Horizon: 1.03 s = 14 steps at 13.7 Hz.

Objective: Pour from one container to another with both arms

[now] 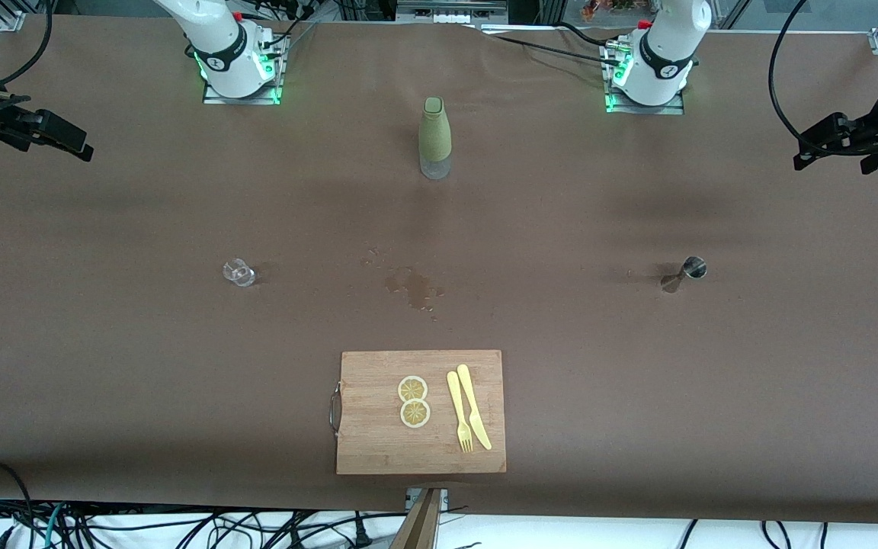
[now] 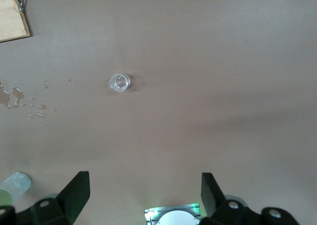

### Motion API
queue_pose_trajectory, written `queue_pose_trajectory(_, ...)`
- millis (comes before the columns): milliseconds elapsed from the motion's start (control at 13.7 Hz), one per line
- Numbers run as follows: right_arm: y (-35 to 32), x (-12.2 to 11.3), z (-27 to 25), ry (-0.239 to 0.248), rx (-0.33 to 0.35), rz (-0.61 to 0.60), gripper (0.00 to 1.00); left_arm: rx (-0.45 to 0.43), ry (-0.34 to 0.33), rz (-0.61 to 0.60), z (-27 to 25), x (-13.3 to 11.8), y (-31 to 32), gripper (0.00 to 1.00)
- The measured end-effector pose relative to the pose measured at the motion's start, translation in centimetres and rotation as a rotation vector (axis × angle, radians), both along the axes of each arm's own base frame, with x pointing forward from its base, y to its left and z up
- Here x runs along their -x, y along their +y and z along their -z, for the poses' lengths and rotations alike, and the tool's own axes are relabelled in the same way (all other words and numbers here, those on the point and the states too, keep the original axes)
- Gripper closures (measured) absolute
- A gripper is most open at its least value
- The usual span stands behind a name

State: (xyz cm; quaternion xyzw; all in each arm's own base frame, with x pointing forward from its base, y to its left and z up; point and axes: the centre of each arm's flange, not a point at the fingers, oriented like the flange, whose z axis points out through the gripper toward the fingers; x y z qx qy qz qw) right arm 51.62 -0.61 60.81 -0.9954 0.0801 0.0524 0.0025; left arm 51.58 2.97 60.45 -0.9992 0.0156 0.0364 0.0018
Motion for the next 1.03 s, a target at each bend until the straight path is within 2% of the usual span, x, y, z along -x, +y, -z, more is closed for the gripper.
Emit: queue_pose_trajectory(1025, 1.01, 0.00, -0.01, 0.000, 0.002, -0.013, 0.00, 0.000, -0.002, -0.002, 0.03, -0.06, -0.01, 0.00)
